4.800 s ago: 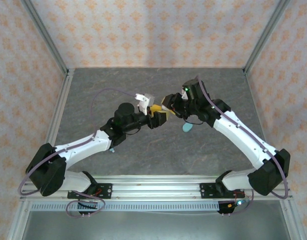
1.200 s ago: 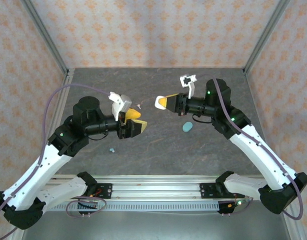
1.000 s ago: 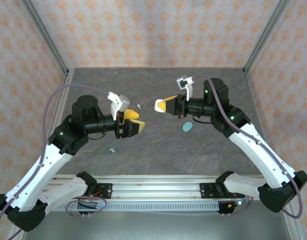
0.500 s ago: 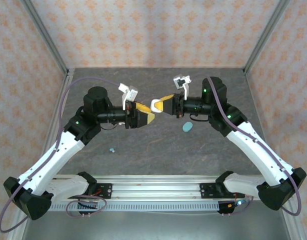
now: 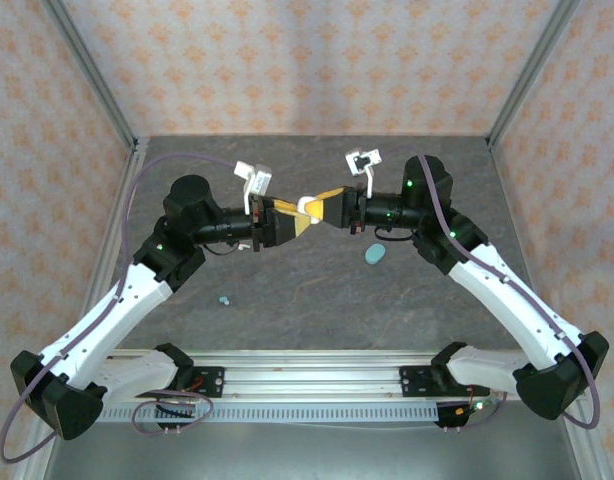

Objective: Insert wireless bluetooth earbuds into charging case

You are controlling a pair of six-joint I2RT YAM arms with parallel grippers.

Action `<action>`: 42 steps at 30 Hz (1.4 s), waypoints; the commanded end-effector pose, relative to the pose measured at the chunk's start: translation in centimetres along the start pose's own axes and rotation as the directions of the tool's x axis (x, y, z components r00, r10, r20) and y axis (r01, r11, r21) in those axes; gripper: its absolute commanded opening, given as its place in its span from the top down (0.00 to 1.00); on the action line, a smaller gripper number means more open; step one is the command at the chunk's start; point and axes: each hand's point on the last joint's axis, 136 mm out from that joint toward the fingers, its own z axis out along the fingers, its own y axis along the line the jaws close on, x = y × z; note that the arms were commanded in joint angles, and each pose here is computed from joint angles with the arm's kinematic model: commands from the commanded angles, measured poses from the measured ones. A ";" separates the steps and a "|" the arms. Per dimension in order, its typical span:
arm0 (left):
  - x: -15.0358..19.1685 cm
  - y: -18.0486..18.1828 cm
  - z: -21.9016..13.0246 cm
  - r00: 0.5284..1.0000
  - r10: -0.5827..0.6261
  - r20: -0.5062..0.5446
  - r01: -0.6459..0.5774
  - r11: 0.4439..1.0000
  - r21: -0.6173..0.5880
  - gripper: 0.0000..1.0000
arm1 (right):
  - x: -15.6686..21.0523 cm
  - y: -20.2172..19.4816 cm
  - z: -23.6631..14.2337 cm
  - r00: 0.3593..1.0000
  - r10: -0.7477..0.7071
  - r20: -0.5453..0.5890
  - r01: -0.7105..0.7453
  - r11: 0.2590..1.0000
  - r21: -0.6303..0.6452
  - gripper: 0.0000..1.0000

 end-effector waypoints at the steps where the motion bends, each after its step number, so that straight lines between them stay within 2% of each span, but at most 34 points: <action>1: -0.6 -0.4 0.0 0.999 0.023 0.023 -0.024 0.999 0.027 0.67 | -0.4 1.3 0.3 0.999 -0.033 0.011 0.034 0.998 -0.059 0.87; 10: -0.7 -0.5 0.1 0.999 0.022 0.030 -0.023 0.999 0.033 0.78 | 0.1 1.3 0.9 1.000 -0.018 -0.013 0.017 0.997 -0.078 0.87; 12: -0.6 -0.5 0.0 0.999 0.024 0.031 -0.025 0.999 0.031 0.86 | 0.2 1.5 1.0 1.000 -0.018 -0.015 0.016 0.996 -0.088 0.87; 14: -0.5 -0.3 0.0 0.999 0.027 0.030 -0.027 0.999 0.019 0.99 | 0.3 1.6 1.0 1.000 -0.019 -0.017 0.017 0.996 -0.093 0.87; 17: -0.1 0.3 -0.2 0.999 0.048 0.023 -0.047 0.999 -0.017 1.00 | 0.3 1.5 1.0 1.000 -0.016 -0.019 0.015 0.996 -0.093 0.85; 19: 0.3 0.6 -0.5 0.997 0.074 0.018 -0.073 0.996 -0.043 1.00 | 0.4 1.5 1.1 1.000 -0.014 -0.021 0.012 0.996 -0.091 0.80; 25: 1.5 0.1 -1.4 0.982 0.188 0.010 -0.188 0.981 -0.040 1.00 | 0.9 0.5 1.7 0.999 0.014 -0.046 -0.018 0.996 -0.086 0.68; 29: 2.2 -0.1 -1.9 0.972 0.234 -0.004 -0.233 0.971 -0.049 1.00 | 1.3 -0.3 2.1 0.998 0.024 -0.056 -0.028 0.997 -0.069 0.65; 36: 3.9 0.7 -2.7 0.967 0.245 -0.075 -0.252 0.963 -0.100 1.00 | 1.6 -2.2 2.9 0.995 0.070 -0.073 -0.071 0.997 -0.014 0.56; 42: 5.0 1.9 -3.2 0.970 0.232 -0.078 -0.241 0.958 -0.153 1.00 | 2.0 -4.0 3.1 0.990 0.112 -0.087 -0.104 0.991 0.086 0.47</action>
